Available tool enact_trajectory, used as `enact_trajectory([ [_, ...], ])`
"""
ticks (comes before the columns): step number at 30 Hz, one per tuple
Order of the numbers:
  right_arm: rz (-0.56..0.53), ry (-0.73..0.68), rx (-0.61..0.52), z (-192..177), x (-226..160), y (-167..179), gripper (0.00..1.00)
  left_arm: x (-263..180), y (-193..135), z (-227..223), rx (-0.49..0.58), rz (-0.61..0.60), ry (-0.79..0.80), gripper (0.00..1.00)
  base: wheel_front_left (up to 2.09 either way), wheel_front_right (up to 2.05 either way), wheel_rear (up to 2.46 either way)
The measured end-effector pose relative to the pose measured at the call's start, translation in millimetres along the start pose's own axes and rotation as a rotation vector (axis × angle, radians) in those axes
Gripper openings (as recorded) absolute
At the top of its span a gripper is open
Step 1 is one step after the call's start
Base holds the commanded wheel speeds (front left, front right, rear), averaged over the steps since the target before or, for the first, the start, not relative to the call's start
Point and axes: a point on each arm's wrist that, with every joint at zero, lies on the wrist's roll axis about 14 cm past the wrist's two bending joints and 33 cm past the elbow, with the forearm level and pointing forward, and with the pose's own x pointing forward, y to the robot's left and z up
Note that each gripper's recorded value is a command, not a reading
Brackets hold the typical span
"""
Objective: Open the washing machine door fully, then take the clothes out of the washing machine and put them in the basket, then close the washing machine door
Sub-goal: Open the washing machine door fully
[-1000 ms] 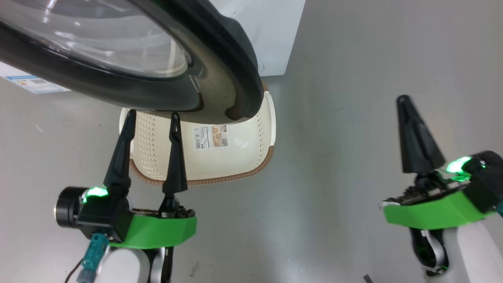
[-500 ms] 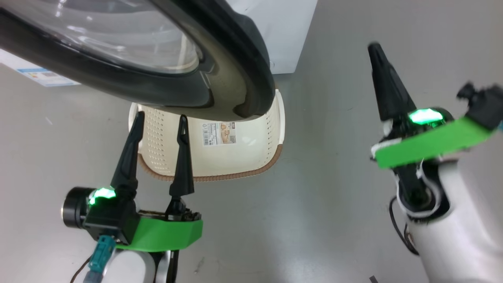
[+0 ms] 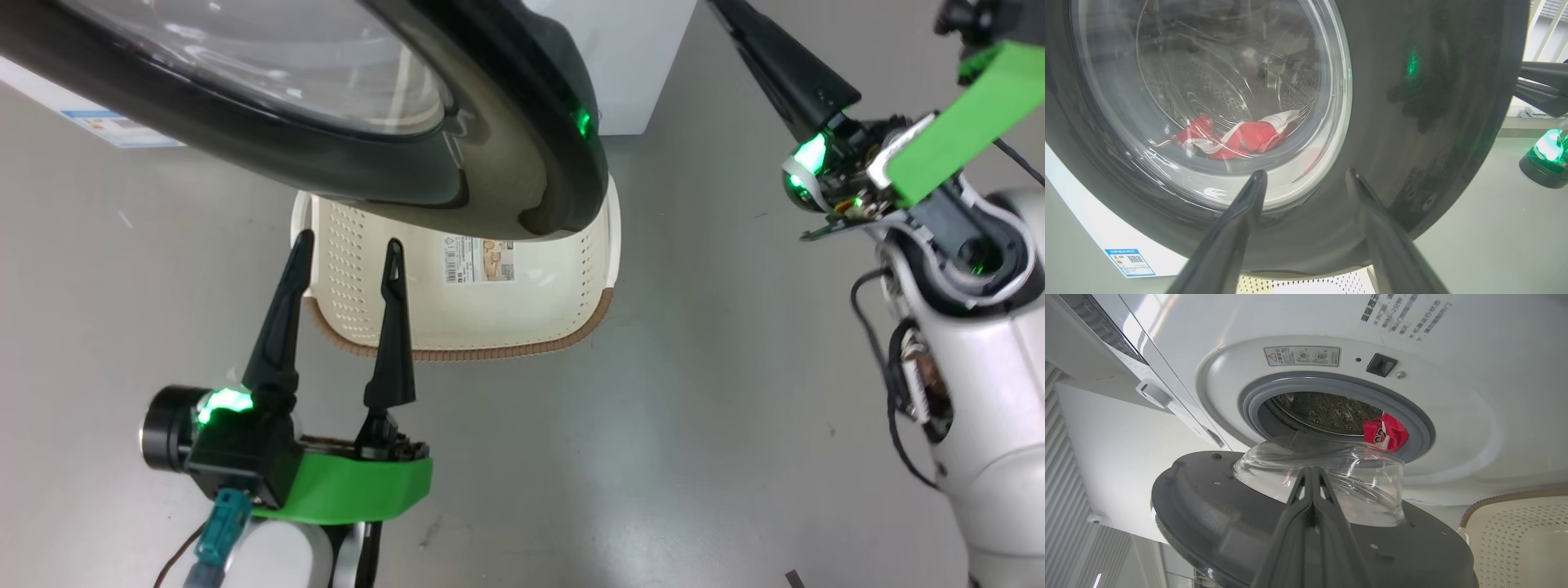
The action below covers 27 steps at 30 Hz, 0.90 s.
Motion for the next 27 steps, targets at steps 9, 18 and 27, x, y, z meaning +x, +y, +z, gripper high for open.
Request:
enact_trajectory([
  [9,0.049,0.339,0.099,-36.4,15.0,7.1,0.0,1.9,2.6,-2.3,0.0,0.005,0.005,1.0,0.0,0.0,0.0],
  [18,0.053,0.542,0.13,-70.6,23.2,5.7,0.0,3.4,5.3,-4.5,0.0,0.009,0.011,1.0,0.0,0.0,0.0],
  [27,0.068,0.648,0.123,-90.1,13.3,13.8,0.0,1.8,7.4,-0.7,0.005,0.015,0.006,1.0,0.0,0.0,0.0],
])
